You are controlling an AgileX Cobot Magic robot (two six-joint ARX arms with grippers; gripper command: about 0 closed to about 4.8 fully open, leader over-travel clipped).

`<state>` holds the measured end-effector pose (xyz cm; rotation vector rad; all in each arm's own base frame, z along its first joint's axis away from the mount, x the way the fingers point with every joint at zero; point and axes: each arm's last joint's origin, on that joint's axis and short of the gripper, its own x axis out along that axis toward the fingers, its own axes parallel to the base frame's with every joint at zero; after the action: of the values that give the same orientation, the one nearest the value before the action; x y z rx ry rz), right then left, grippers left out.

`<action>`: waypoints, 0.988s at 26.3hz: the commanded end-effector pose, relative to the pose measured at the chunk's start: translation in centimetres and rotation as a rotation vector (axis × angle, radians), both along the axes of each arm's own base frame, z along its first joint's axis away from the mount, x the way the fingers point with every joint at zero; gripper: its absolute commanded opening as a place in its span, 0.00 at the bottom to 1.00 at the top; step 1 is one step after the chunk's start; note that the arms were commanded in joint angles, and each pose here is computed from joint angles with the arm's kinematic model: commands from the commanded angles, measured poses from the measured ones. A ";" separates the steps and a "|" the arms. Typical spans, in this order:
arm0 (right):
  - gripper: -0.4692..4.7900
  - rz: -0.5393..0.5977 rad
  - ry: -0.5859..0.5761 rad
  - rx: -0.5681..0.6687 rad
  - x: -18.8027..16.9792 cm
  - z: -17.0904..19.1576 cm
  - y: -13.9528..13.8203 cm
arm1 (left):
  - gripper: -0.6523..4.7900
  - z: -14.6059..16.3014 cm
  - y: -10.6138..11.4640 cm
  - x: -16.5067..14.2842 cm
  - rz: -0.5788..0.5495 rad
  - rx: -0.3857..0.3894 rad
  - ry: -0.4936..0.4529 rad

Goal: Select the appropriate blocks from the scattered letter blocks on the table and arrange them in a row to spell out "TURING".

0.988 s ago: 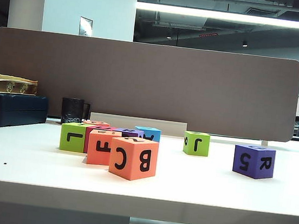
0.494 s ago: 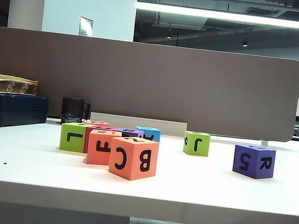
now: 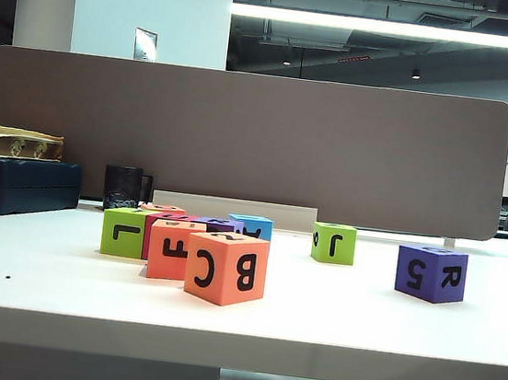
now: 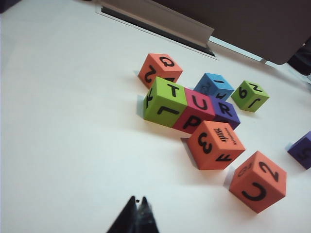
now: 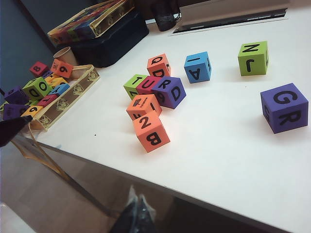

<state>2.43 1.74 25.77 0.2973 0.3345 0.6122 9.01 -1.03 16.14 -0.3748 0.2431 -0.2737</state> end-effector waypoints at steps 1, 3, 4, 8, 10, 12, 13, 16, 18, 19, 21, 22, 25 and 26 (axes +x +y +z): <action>0.09 0.004 -0.026 0.001 -0.2 0.2 0.0 | 0.11 2.4 0.0 -0.7 -0.010 -0.004 -0.033; 0.09 0.004 -0.026 0.002 -0.2 0.2 0.0 | 0.11 3.5 0.0 -1.0 -0.010 -0.005 -0.062; 0.09 0.004 -0.026 0.001 -0.2 0.2 0.0 | 0.11 4.2 0.0 -1.2 -0.009 -0.005 -0.081; 0.09 0.004 -0.026 0.001 -0.2 0.2 0.0 | 0.11 6.4 0.0 -1.9 -0.010 -0.006 -0.146; 0.09 0.004 -0.026 0.001 -0.2 0.2 0.0 | 0.11 7.3 0.0 -2.0 -0.010 -0.007 -0.157; 0.09 0.004 -0.026 0.001 -0.2 0.2 0.0 | 0.11 8.1 0.0 -2.0 -0.024 -0.008 -0.151; 0.09 0.004 -0.026 0.001 -0.2 0.2 0.0 | 0.11 8.5 -0.1 -1.8 -0.035 -0.009 -0.142; 0.09 0.004 -0.027 0.001 -0.2 0.2 0.0 | 0.11 9.9 -0.1 -0.6 -0.053 -0.008 -0.071; 0.09 0.004 -0.028 0.001 -0.2 0.2 0.0 | 0.11 10.5 -0.2 0.0 -0.054 -0.008 -0.044; 0.09 0.004 -0.028 0.001 -0.2 0.2 0.0 | 0.11 10.8 -0.2 0.3 -0.054 -0.006 -0.033; 0.09 0.004 -0.031 0.001 -0.2 0.2 0.0 | 0.11 11.4 -0.2 1.0 -0.055 -0.005 -0.011; 0.09 0.004 -0.033 0.001 -0.2 0.3 0.0 | 0.11 11.6 -0.2 1.4 -0.056 -0.005 0.001; 0.09 0.004 -0.035 0.001 -0.2 0.3 0.0 | 0.11 12.4 -0.3 2.6 -0.079 -0.009 0.041; 0.09 0.004 -0.034 0.001 -0.2 0.3 0.0 | 0.11 12.7 -0.4 3.1 -0.093 -0.012 0.057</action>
<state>2.44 1.75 25.78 0.2967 0.3328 0.6132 11.68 -1.26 28.32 -0.3870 0.3092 -0.3220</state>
